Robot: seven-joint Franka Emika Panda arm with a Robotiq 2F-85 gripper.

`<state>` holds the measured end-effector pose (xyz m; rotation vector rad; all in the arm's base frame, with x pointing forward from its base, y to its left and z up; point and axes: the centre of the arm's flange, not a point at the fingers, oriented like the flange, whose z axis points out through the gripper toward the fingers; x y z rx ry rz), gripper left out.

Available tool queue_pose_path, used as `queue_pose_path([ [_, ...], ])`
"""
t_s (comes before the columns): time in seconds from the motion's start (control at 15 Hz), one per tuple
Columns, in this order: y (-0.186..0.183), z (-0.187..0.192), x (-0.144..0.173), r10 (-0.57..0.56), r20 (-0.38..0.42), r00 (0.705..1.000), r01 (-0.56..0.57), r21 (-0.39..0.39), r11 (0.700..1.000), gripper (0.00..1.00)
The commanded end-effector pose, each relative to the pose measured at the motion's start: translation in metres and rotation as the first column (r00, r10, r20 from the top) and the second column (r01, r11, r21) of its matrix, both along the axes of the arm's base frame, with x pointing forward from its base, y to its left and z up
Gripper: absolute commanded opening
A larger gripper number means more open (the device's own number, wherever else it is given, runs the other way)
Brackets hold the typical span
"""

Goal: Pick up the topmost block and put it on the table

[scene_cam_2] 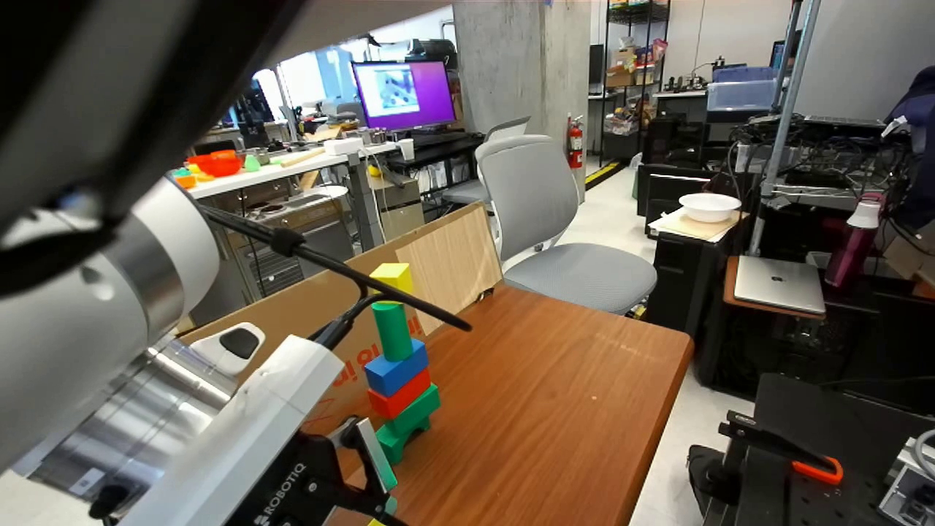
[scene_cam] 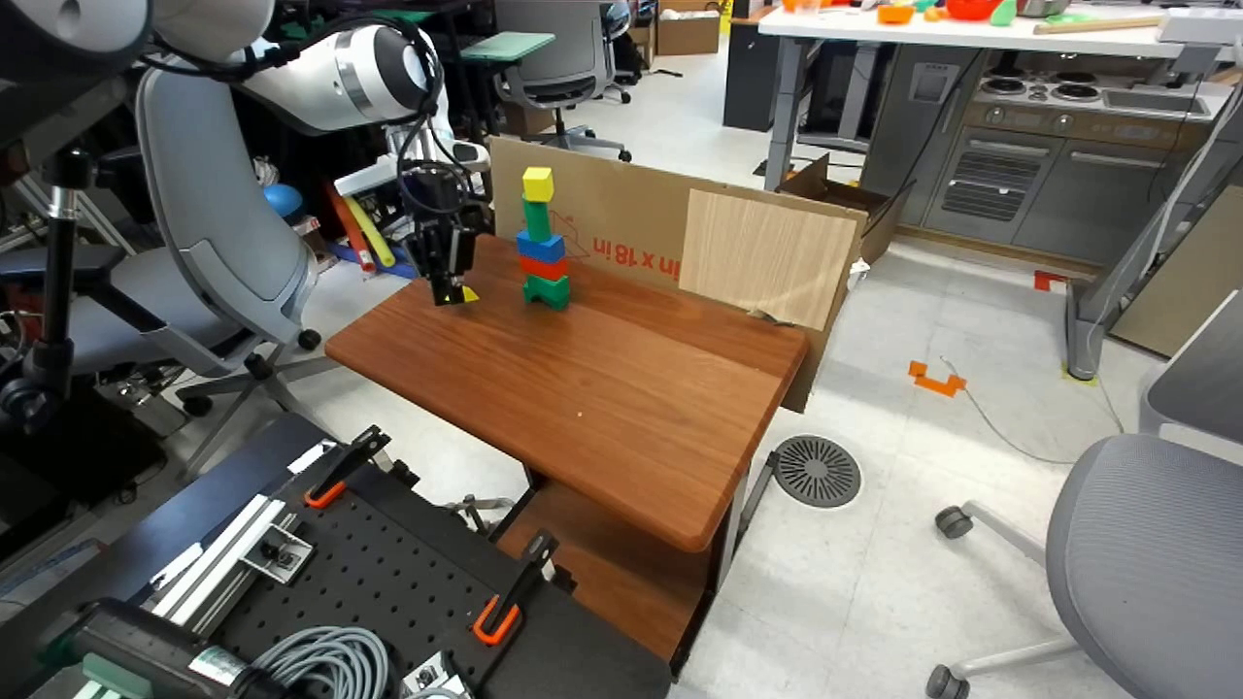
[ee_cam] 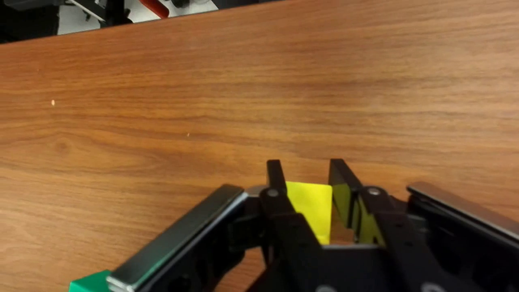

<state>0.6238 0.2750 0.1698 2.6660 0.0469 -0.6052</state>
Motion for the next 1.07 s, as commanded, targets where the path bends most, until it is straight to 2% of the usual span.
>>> queue_pose_path([
  [0.0,0.009,0.0,0.014,-0.025,-0.056,0.998,0.023,-0.039,0.999,0.08],
  [0.27,0.013,0.002,0.013,0.016,0.004,1.0,-0.016,-0.016,1.0,0.08],
  [0.4,0.02,0.005,0.015,0.048,0.086,0.995,-0.048,-0.002,0.999,0.08],
  [0.67,0.038,0.005,0.022,0.072,0.168,0.983,-0.078,0.03,0.997,0.08],
  [1.0,0.045,-0.002,0.026,0.074,0.168,0.983,-0.081,0.038,0.996,0.08],
])
